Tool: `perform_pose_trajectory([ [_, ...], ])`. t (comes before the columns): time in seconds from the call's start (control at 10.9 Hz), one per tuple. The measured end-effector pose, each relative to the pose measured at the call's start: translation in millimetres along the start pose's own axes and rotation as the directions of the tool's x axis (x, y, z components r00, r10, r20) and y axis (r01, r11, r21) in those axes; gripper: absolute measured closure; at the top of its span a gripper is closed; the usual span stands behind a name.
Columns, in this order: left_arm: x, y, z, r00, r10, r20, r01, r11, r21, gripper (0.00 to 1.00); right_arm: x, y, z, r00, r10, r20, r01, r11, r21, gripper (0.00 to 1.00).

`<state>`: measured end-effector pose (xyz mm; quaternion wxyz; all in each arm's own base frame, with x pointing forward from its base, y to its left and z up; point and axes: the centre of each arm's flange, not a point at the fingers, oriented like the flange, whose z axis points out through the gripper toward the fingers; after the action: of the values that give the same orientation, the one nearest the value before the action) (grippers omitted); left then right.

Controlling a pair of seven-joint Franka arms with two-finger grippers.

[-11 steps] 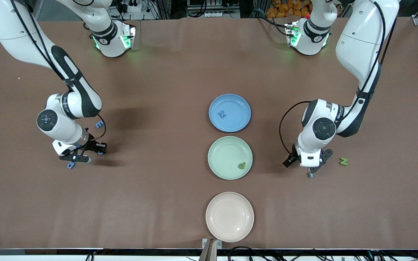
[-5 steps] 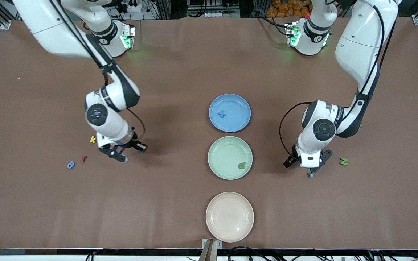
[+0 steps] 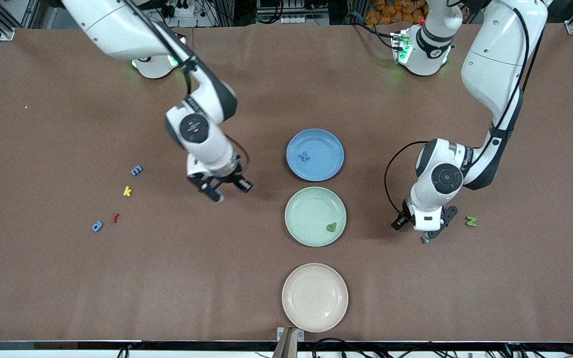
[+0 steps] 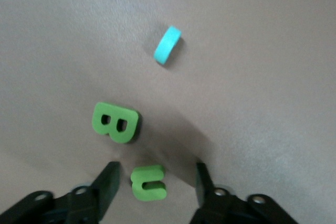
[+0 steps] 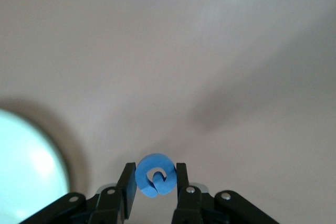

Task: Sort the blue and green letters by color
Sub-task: 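Carry the c to the blue plate while the left gripper grasps the u, then drop the u on the green plate while the right gripper reaches the blue 3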

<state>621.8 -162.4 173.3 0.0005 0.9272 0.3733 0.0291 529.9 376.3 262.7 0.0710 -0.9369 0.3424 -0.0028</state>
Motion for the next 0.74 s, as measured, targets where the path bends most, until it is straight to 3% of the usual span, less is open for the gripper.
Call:
perform_pose_trajectory([
  [0.28, 8.2, -2.5, -5.0, 1.0, -0.013, -0.004, 0.013, 1.0, -0.004, 0.7, -104.2, -42.3, 0.7, 0.998, 0.062, 0.007, -0.063, 0.998, 0.006, 0.65],
  [0.64, 8.3, -2.5, -5.3, 1.0, -0.013, -0.004, 0.013, 1.0, -0.005, 0.73, -195.0, -62.3, 35.0, 0.998, 0.062, -0.016, -0.062, 0.998, 0.005, 0.63],
  [0.74, 8.3, -2.3, -5.5, 1.0, -0.013, -0.005, 0.013, 1.0, -0.005, 0.73, -202.3, -60.4, 39.5, 0.998, 0.06, -0.02, -0.06, 0.998, -0.016, 0.52],
])
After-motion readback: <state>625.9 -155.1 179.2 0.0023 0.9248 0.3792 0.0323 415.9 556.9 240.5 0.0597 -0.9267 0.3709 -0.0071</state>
